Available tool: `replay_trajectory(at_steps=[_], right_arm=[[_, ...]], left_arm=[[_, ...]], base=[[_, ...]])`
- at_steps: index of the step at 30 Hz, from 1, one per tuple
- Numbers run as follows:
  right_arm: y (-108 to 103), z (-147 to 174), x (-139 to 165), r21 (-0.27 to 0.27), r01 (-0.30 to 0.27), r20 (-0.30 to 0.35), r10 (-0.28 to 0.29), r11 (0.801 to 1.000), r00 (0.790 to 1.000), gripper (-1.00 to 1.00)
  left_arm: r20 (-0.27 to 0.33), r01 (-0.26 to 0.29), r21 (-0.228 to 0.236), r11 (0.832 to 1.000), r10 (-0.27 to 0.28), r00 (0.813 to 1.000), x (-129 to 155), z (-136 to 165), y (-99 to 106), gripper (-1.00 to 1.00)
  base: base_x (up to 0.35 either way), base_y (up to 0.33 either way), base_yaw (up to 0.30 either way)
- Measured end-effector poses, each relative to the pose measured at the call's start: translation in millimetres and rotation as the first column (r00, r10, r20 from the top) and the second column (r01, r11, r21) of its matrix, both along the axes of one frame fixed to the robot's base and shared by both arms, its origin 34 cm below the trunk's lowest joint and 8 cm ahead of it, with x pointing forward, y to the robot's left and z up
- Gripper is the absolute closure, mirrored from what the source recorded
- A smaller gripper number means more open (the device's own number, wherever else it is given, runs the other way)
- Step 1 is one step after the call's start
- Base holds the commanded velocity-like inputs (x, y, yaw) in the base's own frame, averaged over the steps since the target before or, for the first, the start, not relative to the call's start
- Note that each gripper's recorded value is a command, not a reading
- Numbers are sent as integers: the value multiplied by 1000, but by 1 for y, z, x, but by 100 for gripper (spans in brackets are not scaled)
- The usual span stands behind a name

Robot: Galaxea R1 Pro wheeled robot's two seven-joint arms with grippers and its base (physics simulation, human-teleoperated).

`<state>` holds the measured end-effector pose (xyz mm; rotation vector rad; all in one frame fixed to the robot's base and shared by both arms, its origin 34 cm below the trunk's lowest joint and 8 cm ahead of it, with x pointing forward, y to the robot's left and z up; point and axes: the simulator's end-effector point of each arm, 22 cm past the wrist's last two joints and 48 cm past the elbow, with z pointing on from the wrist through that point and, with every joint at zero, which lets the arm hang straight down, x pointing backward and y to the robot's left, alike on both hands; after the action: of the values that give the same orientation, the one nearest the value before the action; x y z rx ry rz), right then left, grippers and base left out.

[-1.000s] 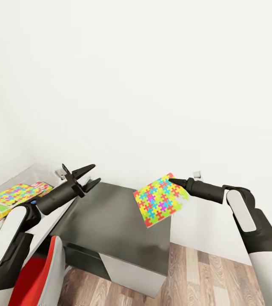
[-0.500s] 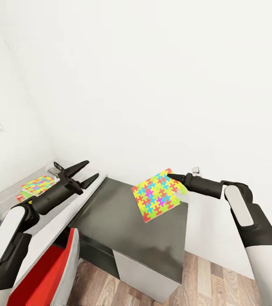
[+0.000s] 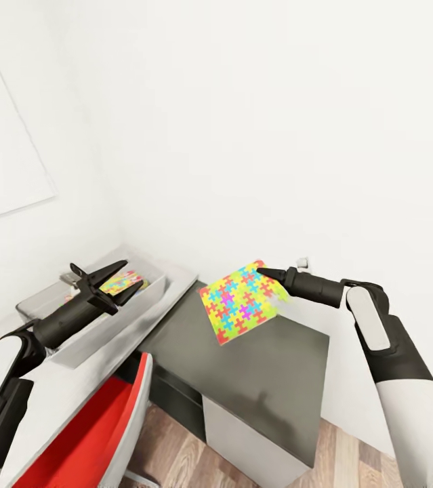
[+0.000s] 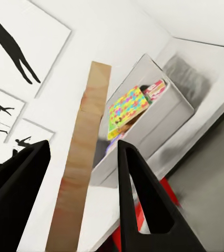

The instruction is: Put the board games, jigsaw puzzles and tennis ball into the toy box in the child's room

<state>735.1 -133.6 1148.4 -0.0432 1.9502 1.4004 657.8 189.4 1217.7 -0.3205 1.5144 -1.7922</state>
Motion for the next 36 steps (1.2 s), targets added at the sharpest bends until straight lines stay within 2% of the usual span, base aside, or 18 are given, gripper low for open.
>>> replay_trajectory(at_steps=[6,12,16,25,30,36], right_arm=[[3,1,8,-25,22,-5,-22,999,1000,100],[-10,27,23,-44,52,44,-50,998,998,100],[-10,39,29,-43,54,65,-51,998,997,100],[-15,46,45,-39,63,53,-61,997,997,100],[-13,60,66,-22,62,34,-61,998,998,100],[-10,60,78,-12,58,2,-58,998,998,100]], left_arm=[[-6,-6,4,1000,6,1000,0,-2,2,-100],[-26,-20,34,999,21,999,2,-10,3,-100],[-43,-48,39,998,49,998,2,-16,14,-100],[-73,-105,42,994,108,991,-1,-29,40,-100],[-118,-154,101,983,166,979,-15,-53,77,-100],[-123,-206,123,971,221,967,-27,-58,114,-100]], base=[[0,0,285],[0,0,286],[0,0,285],[0,0,285],[0,0,285],[0,0,285]])
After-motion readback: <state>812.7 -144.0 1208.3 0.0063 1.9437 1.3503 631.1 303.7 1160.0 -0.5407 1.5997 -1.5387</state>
